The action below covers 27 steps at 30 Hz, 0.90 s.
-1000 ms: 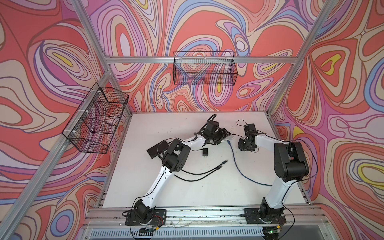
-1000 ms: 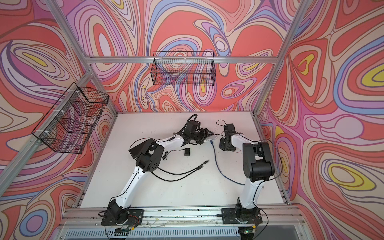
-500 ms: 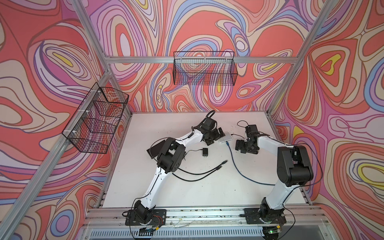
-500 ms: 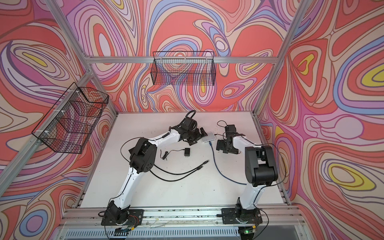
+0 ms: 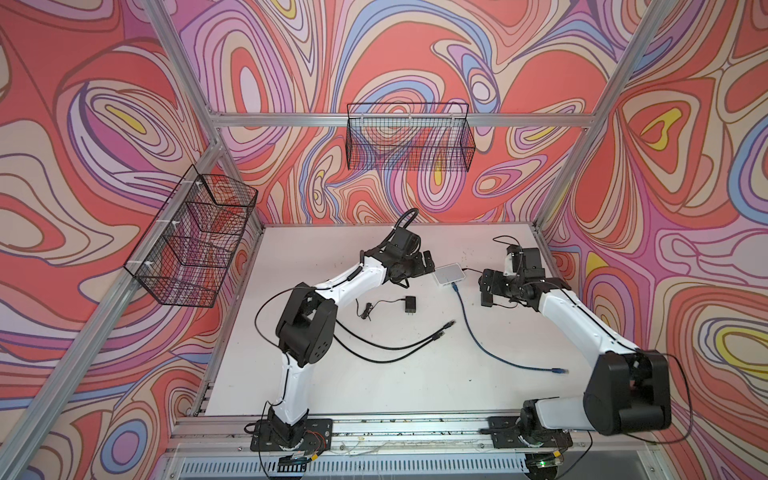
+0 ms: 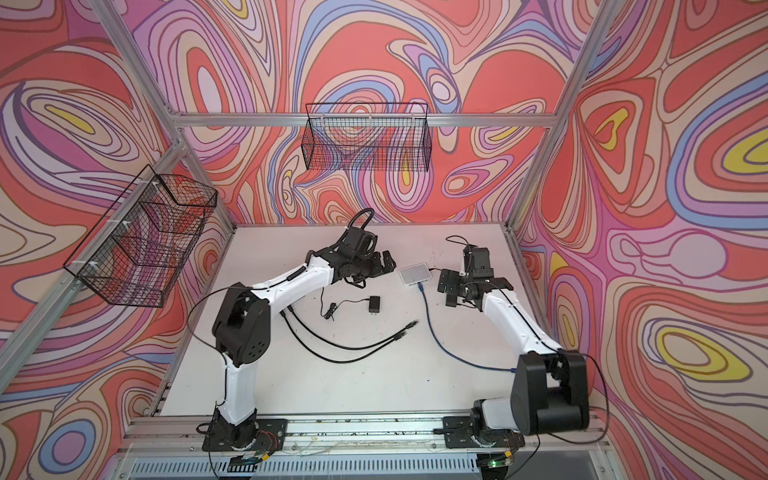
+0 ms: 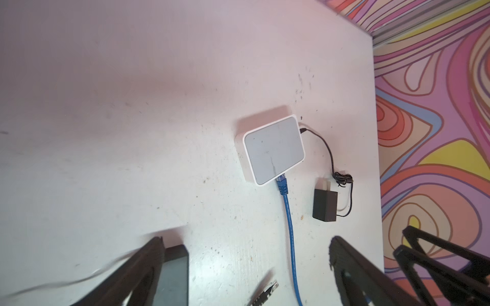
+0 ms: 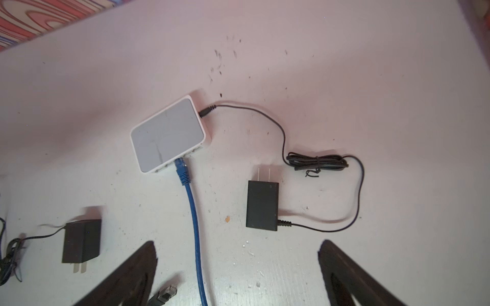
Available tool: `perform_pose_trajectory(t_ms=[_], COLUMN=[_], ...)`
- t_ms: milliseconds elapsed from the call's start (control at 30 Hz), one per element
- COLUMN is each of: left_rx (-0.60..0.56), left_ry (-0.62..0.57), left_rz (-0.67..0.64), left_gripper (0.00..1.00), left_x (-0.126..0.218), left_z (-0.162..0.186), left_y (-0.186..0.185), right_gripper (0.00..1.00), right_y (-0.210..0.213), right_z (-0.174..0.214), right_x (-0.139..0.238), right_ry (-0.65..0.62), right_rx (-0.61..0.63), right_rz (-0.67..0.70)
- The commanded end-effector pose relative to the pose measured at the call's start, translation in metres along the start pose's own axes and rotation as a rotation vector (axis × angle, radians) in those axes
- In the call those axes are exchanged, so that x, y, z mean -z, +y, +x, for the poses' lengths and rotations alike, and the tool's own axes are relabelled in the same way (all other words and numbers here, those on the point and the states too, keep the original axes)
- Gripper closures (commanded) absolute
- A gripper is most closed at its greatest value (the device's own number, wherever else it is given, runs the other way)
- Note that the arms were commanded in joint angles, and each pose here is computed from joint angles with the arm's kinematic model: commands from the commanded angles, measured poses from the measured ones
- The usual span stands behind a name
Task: Insert the plug into the switch port
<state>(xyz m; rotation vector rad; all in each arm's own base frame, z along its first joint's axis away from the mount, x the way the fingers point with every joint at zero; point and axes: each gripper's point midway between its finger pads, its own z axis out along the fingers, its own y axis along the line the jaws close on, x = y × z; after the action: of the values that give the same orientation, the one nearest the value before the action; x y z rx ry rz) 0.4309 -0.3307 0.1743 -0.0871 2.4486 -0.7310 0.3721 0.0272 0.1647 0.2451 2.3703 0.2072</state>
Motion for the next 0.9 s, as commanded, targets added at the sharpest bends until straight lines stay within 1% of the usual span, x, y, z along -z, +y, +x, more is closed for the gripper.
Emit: perform_pose_trajectory(t_ms=[0, 67, 133, 200, 267, 300, 333, 400, 467, 533, 600, 633, 667, 700, 733, 767, 800, 867], left_rx=[-0.189, -0.249, -0.343, -0.421, -0.446, -0.469, -0.493, -0.518, -0.524, -0.491, -0.47, -0.454, -0.432, -0.41, -0.421, -0.415, -0.409, -0.428], left_ry=[-0.196, -0.303, -0.39, -0.484, -0.549, -0.566, -0.576, -0.618, -0.638, -0.661, -0.664, -0.678, -0.689, -0.697, -0.694, -0.719, -0.724, -0.671], left_rz=[-0.129, -0.211, -0.296, -0.361, -0.435, -0.446, -0.455, -0.516, -0.577, -0.642, -0.649, -0.631, -0.624, -0.631, -0.618, -0.632, -0.637, -0.6], left_gripper=[0.0, 0.0, 0.0, 0.0, 0.0, 0.0, 0.0, 0.0, 0.0, 0.0, 0.0, 0.0, 0.0, 0.0, 0.0, 0.0, 0.0, 0.0], left_x=[0.043, 0.066, 0.085, 0.103, 0.12, 0.126, 0.129, 0.14, 0.148, 0.158, 0.163, 0.164, 0.164, 0.169, 0.173, 0.179, 0.181, 0.173], left_z=[-0.03, -0.039, -0.044, -0.045, -0.045, -0.044, -0.041, -0.039, -0.033, -0.028, -0.022, -0.019, -0.012, -0.01, -0.009, -0.012, -0.011, -0.005], left_y=[0.022, 0.04, 0.058, 0.075, 0.096, 0.105, 0.111, 0.132, 0.158, 0.186, 0.208, 0.219, 0.237, 0.245, 0.25, 0.257, 0.261, 0.268], right_gripper=[0.02, 0.02, 0.02, 0.02, 0.02, 0.02, 0.01, 0.02, 0.01, 0.02, 0.01, 0.02, 0.01, 0.01, 0.02, 0.01, 0.02, 0.02], right_y=[0.001, -0.001, -0.003, 0.002, -0.004, -0.006, -0.007, -0.013, -0.018, -0.017, -0.024, -0.026, -0.028, -0.031, -0.035, -0.037, -0.038, -0.041], right_z=[-0.017, -0.024, -0.029, -0.03, -0.033, -0.036, -0.035, -0.031, -0.019, -0.009, 0.001, 0.002, 0.002, 0.003, 0.002, 0.0, 0.0, -0.003], right_x=[0.016, 0.023, 0.028, 0.035, 0.039, 0.044, 0.045, 0.045, 0.033, 0.019, 0.002, -0.003, -0.004, -0.004, -0.003, -0.002, -0.003, -0.01], right_ry=[-0.124, -0.189, -0.265, -0.347, -0.457, -0.518, -0.559, -0.624, -0.617, -0.544, -0.47, -0.465, -0.487, -0.514, -0.55, -0.576, -0.571, -0.558], right_rx=[-0.008, -0.031, -0.041, -0.002, -0.027, -0.027, -0.009, -0.007, 0.045, 0.135, 0.162, 0.169, 0.172, 0.162, 0.144, 0.144, 0.153, 0.174], right_rz=[-0.009, -0.004, -0.011, -0.053, -0.048, -0.05, -0.052, -0.04, -0.016, 0.002, 0.045, 0.058, 0.066, 0.074, 0.088, 0.101, 0.11, 0.137])
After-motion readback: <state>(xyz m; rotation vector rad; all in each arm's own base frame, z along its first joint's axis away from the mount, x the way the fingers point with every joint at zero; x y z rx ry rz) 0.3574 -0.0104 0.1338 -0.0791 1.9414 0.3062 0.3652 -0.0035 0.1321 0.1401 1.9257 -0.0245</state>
